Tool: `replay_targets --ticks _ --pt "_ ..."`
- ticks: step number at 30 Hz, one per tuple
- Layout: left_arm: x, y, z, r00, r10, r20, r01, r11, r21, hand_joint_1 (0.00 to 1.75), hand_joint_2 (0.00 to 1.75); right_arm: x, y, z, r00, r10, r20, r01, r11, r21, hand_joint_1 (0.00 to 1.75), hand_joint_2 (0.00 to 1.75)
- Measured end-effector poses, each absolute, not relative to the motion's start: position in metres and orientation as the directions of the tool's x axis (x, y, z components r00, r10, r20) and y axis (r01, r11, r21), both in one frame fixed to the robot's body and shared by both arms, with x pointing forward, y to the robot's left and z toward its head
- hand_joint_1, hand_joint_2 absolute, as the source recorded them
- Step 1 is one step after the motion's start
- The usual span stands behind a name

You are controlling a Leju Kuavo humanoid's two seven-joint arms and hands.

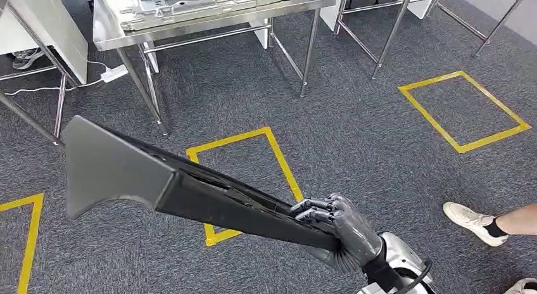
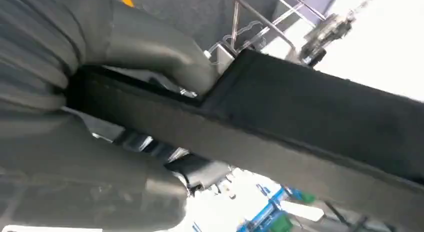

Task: Take the parts from the cabinet and place them on the table.

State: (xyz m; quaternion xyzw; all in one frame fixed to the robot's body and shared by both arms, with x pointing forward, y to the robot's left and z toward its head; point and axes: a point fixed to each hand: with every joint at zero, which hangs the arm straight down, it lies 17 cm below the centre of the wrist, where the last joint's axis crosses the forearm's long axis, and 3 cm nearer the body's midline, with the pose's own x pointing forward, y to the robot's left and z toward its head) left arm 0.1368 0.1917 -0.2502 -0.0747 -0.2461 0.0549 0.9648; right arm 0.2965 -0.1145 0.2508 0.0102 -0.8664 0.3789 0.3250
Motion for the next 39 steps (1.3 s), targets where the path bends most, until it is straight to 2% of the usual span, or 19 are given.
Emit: replay_targets --ticks 39 --pt "0.139 0.1903 -0.249 0.868 0.165 0.469 -0.086 0.979 -0.185 0.0 1.75 0.2984 -0.114 0.2516 -0.797 0.245 0.552 -0.24 0.71 -0.662 1.75 1.75"
